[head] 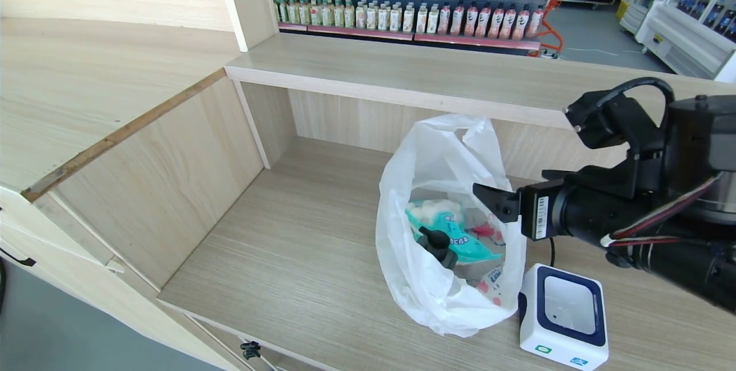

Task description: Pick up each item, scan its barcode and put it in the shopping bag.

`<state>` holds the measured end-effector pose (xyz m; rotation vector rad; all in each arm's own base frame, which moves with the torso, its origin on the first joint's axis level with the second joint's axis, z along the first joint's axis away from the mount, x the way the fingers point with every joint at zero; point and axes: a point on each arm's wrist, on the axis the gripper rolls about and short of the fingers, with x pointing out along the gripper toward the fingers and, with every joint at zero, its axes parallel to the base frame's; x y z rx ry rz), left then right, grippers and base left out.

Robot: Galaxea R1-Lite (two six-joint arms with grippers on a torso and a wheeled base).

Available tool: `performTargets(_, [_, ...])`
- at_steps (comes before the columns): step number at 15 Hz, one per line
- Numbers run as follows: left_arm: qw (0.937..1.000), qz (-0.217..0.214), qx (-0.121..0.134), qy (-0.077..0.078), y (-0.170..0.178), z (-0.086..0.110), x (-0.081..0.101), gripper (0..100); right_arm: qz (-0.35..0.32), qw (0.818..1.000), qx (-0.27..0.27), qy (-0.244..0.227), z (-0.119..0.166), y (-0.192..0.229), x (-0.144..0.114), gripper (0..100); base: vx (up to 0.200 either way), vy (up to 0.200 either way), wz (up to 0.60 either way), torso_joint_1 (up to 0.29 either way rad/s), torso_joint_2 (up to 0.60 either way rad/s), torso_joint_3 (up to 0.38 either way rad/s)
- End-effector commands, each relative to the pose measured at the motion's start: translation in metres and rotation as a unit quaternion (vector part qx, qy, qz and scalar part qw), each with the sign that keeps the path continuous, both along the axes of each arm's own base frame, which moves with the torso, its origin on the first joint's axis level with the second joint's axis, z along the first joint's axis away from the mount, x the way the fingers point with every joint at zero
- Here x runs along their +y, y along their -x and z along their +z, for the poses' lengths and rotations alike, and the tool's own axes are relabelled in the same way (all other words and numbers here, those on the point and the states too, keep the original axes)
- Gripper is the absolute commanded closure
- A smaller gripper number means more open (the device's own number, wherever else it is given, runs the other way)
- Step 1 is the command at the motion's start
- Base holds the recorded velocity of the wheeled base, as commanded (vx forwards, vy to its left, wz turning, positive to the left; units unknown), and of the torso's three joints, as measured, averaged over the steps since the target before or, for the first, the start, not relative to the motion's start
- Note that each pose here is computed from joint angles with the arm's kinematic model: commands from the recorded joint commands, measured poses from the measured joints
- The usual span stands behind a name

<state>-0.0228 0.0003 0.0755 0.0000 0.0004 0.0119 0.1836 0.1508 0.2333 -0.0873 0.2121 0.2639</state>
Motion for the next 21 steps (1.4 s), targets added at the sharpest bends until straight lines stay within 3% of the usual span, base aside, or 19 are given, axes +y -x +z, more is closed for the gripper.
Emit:
performTargets(1, [1.0000,0.000,0.001,0.000,0.000,0.000,0.000,0,-0.040,0.997,-0.057,0.016,0.039,0.044,-0.042,0,0.000,0.000,0.00,0.000,0.00,0.000])
performTargets(3, [1.0000,0.000,0.000,0.000,0.000,0.000,0.000,0,-0.038,0.997,-0.072,0.017,0.048,0.055,-0.051,0,0.000,0.000,0.00,0.000,0.00,0.000])
performTargets(10, [1.0000,0.000,0.001,0.000,0.000,0.000,0.000,0,-0.015,0.995,-0.101,0.011,0.063,0.064,-0.058,0,0.000,0.000,-0.60,0.006,0.00,0.003])
performTargets(14, [1.0000,0.000,-0.001,0.000,0.000,0.000,0.000,0,-0.029,0.994,-0.106,0.016,0.066,0.063,-0.063,0,0.000,0.000,0.00,0.000,0.00,0.000])
performTargets(16, [1.0000,0.000,0.000,0.000,0.000,0.000,0.000,0,-0.079,0.992,-0.099,0.027,0.060,0.056,-0.076,0,0.000,0.000,0.00,0.000,0.00,0.000])
performTargets(18, [1.0000,0.000,0.000,0.000,0.000,0.000,0.000,0,-0.175,0.981,-0.074,0.041,0.038,0.052,-0.106,0,0.000,0.000,0.00,0.000,0.00,0.000])
performTargets(21, [1.0000,0.000,0.000,0.000,0.000,0.000,0.000,0,-0.249,0.967,-0.049,0.026,0.004,0.079,-0.134,0,0.000,0.000,0.00,0.000,0.00,0.000])
